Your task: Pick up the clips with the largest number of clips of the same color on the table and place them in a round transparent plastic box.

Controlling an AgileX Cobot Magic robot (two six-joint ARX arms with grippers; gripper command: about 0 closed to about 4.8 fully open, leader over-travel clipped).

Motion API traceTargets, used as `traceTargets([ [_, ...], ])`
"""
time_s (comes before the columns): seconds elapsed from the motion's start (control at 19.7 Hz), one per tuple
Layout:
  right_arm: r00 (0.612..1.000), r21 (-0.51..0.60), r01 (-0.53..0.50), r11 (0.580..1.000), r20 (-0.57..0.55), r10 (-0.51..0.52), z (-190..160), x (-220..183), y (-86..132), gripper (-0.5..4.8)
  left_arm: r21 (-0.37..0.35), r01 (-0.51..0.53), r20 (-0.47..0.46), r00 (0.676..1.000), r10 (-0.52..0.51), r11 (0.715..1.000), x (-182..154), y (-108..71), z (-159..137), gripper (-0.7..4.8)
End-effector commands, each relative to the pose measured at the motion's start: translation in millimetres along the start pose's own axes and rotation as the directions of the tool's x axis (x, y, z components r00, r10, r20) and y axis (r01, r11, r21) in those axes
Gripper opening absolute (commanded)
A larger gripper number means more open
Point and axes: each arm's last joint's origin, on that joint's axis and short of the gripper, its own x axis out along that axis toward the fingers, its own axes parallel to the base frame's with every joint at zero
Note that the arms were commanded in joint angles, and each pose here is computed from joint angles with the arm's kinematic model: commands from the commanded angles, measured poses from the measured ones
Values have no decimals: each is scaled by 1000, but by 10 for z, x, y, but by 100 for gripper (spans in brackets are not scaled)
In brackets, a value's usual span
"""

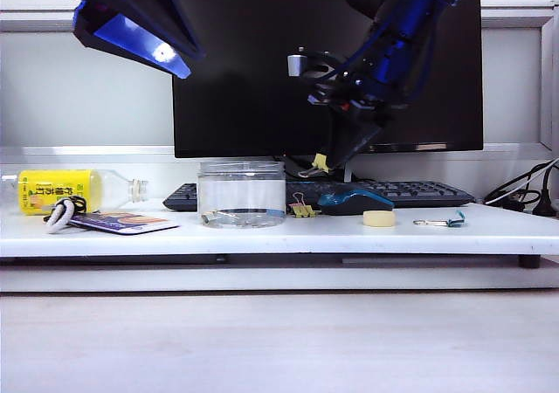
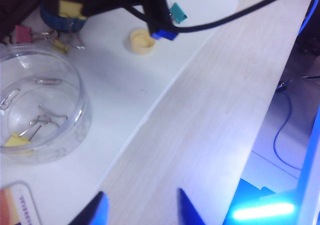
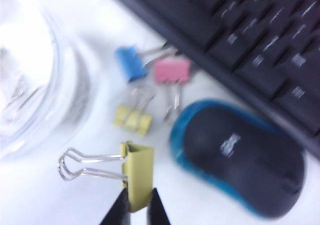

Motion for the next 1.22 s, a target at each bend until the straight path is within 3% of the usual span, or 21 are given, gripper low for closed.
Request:
traceTargets([
  [0.05, 998, -6, -22, 1000, 57, 22, 73, -209, 20, 13, 9, 1, 12, 1000, -2, 1000, -11, -5, 17, 188],
  [0.25, 985, 0, -114, 993, 132, 113, 130, -344, 56, 16, 10, 1, 15, 1000, -1, 1000, -11, -4, 20, 188],
  [0.35, 978, -3, -152, 988, 143, 151, 136, -344, 73, 56, 11, 1, 16, 1000, -1, 1000, -11, -4, 21, 188],
  [0.56, 950, 4, -224, 975, 226, 217, 225, -350, 135, 55, 12, 0, 18, 1000, 0, 1000, -11, -3, 23, 188],
  [0.71, 936, -12, -236, 972, 265, 231, 291, -346, 222, 54, 13, 0, 18, 1000, 0, 1000, -11, -3, 23, 188],
  [0.96, 939, -44, -257, 965, 224, 260, 308, -111, 422, 54, 16, -2, 23, 1000, 1, 1000, -11, -2, 28, 188],
  [1.22, 948, -28, -230, 973, 218, 231, 298, 108, 400, 53, 9, 2, 12, 1000, -2, 1000, -11, -5, 17, 188],
])
